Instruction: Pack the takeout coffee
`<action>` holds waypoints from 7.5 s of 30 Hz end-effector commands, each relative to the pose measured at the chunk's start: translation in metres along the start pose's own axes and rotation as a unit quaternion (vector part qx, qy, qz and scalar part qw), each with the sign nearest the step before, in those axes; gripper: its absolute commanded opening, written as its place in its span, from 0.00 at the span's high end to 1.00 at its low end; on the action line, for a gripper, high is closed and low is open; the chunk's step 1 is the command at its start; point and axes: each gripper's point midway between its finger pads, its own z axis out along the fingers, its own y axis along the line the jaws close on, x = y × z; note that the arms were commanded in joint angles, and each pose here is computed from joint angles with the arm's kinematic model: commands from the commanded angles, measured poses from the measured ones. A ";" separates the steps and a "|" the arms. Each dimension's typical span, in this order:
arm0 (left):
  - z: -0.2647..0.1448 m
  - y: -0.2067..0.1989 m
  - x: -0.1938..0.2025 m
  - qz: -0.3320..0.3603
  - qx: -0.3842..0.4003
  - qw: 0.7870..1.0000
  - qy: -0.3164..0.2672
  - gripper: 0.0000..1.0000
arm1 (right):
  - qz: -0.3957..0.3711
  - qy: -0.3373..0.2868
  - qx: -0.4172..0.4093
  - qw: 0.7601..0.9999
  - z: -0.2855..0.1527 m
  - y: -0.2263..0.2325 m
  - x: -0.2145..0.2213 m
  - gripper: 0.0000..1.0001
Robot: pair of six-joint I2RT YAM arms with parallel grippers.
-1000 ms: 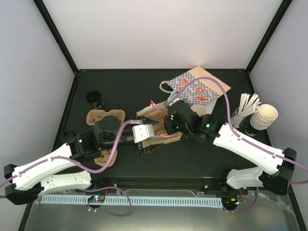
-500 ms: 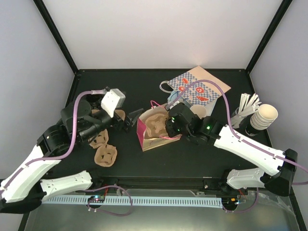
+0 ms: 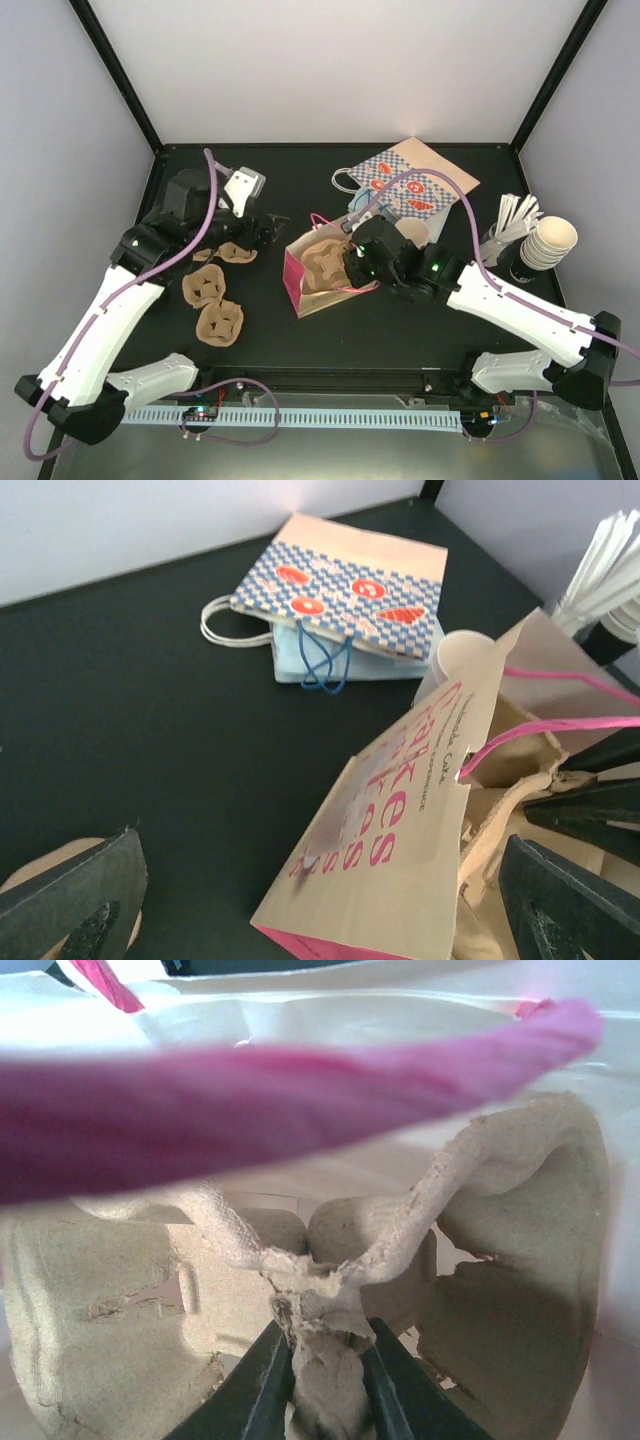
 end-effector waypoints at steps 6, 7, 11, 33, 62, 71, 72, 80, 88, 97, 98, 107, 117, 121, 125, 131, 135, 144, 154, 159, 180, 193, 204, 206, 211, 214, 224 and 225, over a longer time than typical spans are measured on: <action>0.008 -0.011 0.008 0.039 0.045 0.998 0.017 0.01 | -0.037 -0.008 -0.024 0.999 -0.008 0.005 0.003 0.81; 0.009 -0.013 0.008 0.045 0.051 0.998 0.019 0.01 | -0.041 -0.007 -0.026 0.999 -0.008 0.005 0.004 0.80; 0.020 -0.021 0.014 0.065 0.082 0.994 0.039 0.05 | -0.056 -0.001 -0.028 0.998 -0.008 0.005 0.009 0.81; 0.056 -0.075 0.034 0.098 0.178 0.973 0.110 0.29 | -0.064 -0.011 -0.037 0.997 -0.013 0.006 0.009 0.81; 0.102 -0.019 0.028 -0.170 0.169 0.963 0.122 0.53 | -0.070 -0.010 -0.034 0.997 -0.016 0.003 0.012 0.81; 0.088 -0.046 0.026 -0.120 0.210 0.962 0.129 0.43 | -0.080 0.013 -0.028 0.996 -0.012 0.004 0.014 0.81; 0.088 -0.048 0.027 -0.108 0.204 0.964 0.133 0.44 | -0.082 0.019 -0.024 0.996 -0.011 0.004 0.013 0.81; 0.079 -0.045 0.033 -0.064 0.141 0.977 0.144 0.71 | -0.098 0.055 0.008 0.994 -0.003 0.009 0.011 0.80; 0.077 -0.057 0.031 -0.037 0.140 0.978 0.148 0.94 | -0.114 0.082 0.014 0.990 0.000 0.017 0.005 0.80; 0.064 -0.069 0.017 0.001 0.140 0.983 0.118 0.98 | -0.108 0.092 0.011 0.990 -0.005 0.021 -0.002 0.80; 0.064 -0.070 0.016 0.004 0.140 0.983 0.116 0.98 | -0.108 0.094 0.012 0.990 -0.005 0.021 -0.003 0.80; 0.064 -0.080 0.019 0.034 0.131 0.984 0.114 0.98 | -0.117 0.097 0.017 0.988 -0.010 0.021 -0.011 0.80; 0.058 -0.081 0.005 0.019 0.123 0.989 0.082 0.98 | -0.110 0.113 0.023 0.987 0.017 0.022 0.006 0.82; 0.052 -0.080 -0.005 0.012 0.120 0.991 0.053 0.98 | -0.105 0.113 0.023 0.988 0.021 0.019 0.016 0.85; 0.052 -0.080 -0.007 0.013 0.121 0.992 0.047 0.99 | -0.096 0.113 0.011 0.989 0.022 0.019 0.028 0.84; 0.054 -0.088 -0.007 0.004 0.145 0.988 0.047 0.98 | -0.086 0.097 0.003 0.992 0.030 0.018 0.039 0.84; 0.057 -0.092 0.000 -0.007 0.158 0.986 0.059 0.98 | -0.075 0.070 0.031 0.994 0.032 0.008 0.034 0.84; 0.058 -0.105 0.013 -0.022 0.183 0.980 0.069 0.99 | -0.051 -0.009 0.071 0.996 0.039 -0.001 0.019 0.83; 0.053 -0.106 0.009 -0.027 0.182 0.981 0.060 0.98 | -0.055 0.007 0.067 0.996 0.061 0.001 0.042 0.83; 0.053 -0.108 0.008 -0.033 0.188 0.980 0.057 0.98 | -0.061 0.016 0.071 0.995 0.069 0.000 0.050 0.83; 0.020 -0.122 0.000 -0.048 0.240 0.969 0.032 0.25 | -0.056 -0.051 0.079 0.994 0.079 -0.009 0.062 0.83; 0.068 0.003 0.011 -0.140 0.113 0.982 0.054 0.09 | -0.073 -0.088 0.063 0.991 0.078 0.000 0.059 0.83; 0.162 0.065 0.066 -0.215 0.078 0.960 0.159 0.44 | -0.074 -0.116 0.048 0.989 0.078 0.004 0.057 0.84; 0.174 0.073 0.076 -0.220 0.068 0.958 0.173 0.46 | -0.076 -0.119 0.047 0.989 0.078 0.004 0.056 0.84; 0.201 0.079 0.097 -0.232 0.064 0.948 0.209 0.56 | -0.078 -0.123 0.046 0.988 0.078 0.003 0.056 0.84; 0.212 0.084 0.111 -0.234 0.056 0.944 0.226 0.60 | -0.078 -0.124 0.043 0.988 0.079 0.005 0.057 0.84; 0.236 0.074 0.141 -0.235 0.078 0.932 0.265 0.71 | -0.082 -0.124 0.032 0.988 0.083 0.011 0.055 0.84; 0.236 0.069 0.142 -0.235 0.089 0.930 0.266 0.71 | -0.083 -0.123 0.032 0.988 0.083 0.011 0.055 0.84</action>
